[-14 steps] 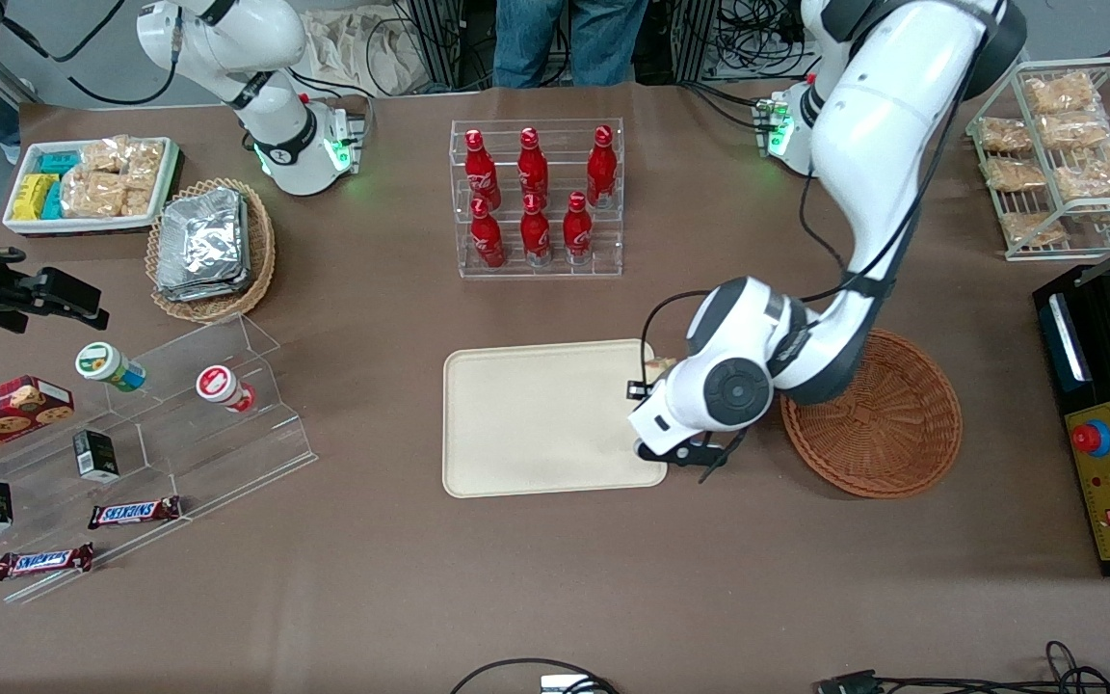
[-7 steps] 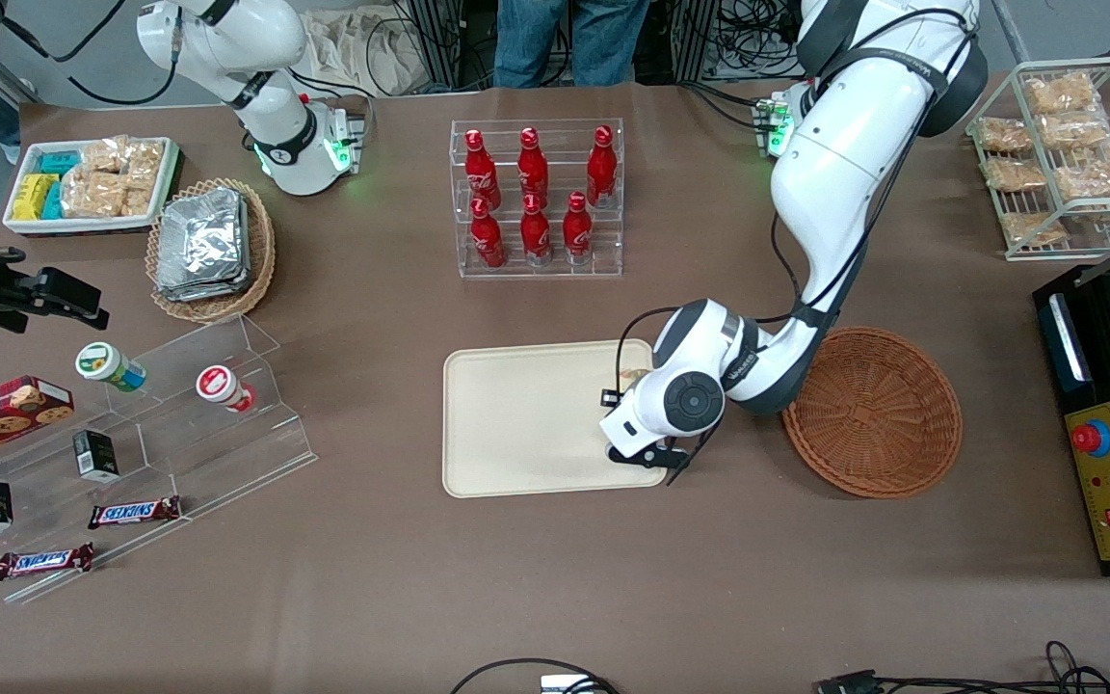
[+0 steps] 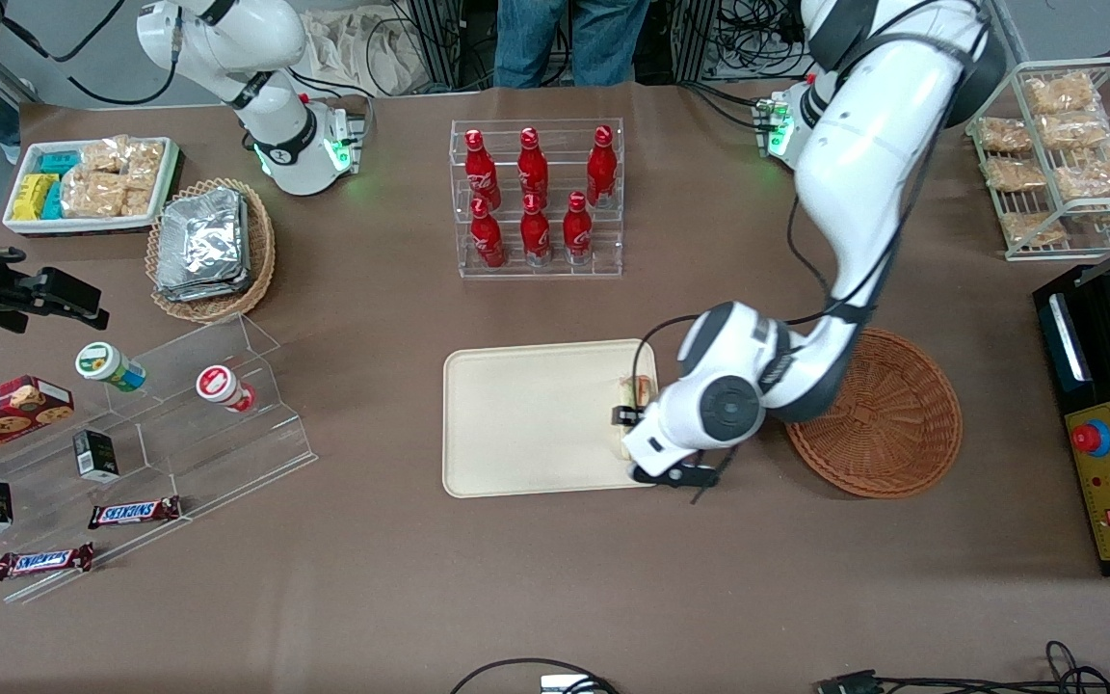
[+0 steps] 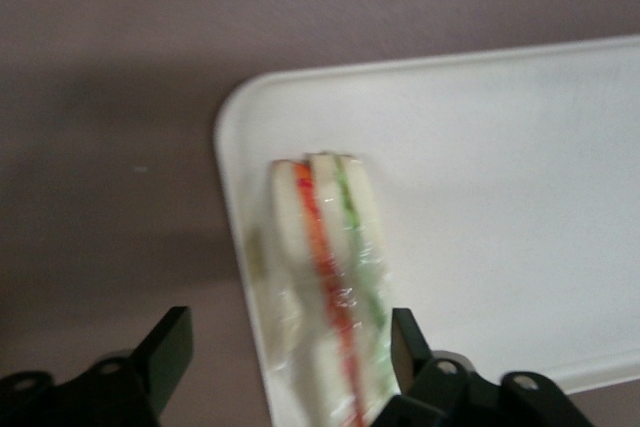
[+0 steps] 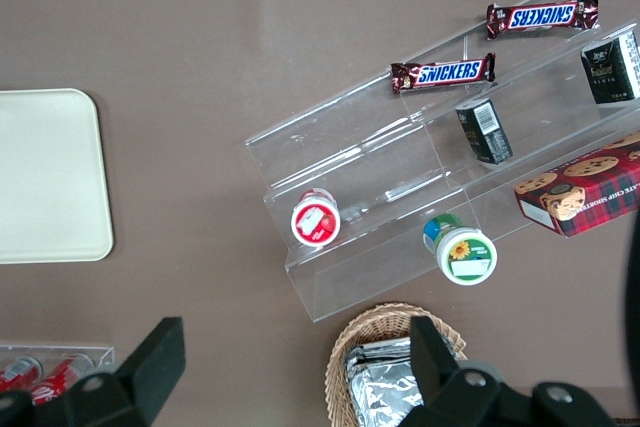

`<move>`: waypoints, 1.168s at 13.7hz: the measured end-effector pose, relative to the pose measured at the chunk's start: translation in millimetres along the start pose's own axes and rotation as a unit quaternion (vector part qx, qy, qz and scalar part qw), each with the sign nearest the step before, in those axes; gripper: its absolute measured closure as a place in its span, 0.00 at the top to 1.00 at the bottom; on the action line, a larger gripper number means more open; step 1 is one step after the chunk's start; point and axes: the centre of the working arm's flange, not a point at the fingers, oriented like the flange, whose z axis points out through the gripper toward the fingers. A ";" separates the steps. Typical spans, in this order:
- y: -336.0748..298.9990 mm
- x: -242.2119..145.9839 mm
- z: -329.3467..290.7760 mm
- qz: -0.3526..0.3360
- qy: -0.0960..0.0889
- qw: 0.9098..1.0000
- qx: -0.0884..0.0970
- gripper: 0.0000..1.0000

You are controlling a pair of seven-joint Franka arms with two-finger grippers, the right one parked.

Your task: Place sandwich from basket to tray

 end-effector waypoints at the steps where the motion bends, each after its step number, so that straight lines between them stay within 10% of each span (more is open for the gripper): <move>1: -19.2 -0.4 -35.5 -0.012 -0.002 1.000 0.004 1.00; 8: -126.6 -65.2 -245.9 -0.052 0.032 0.993 0.096 1.00; 16: -225.0 -147.0 -350.0 -0.061 0.008 0.992 0.114 1.00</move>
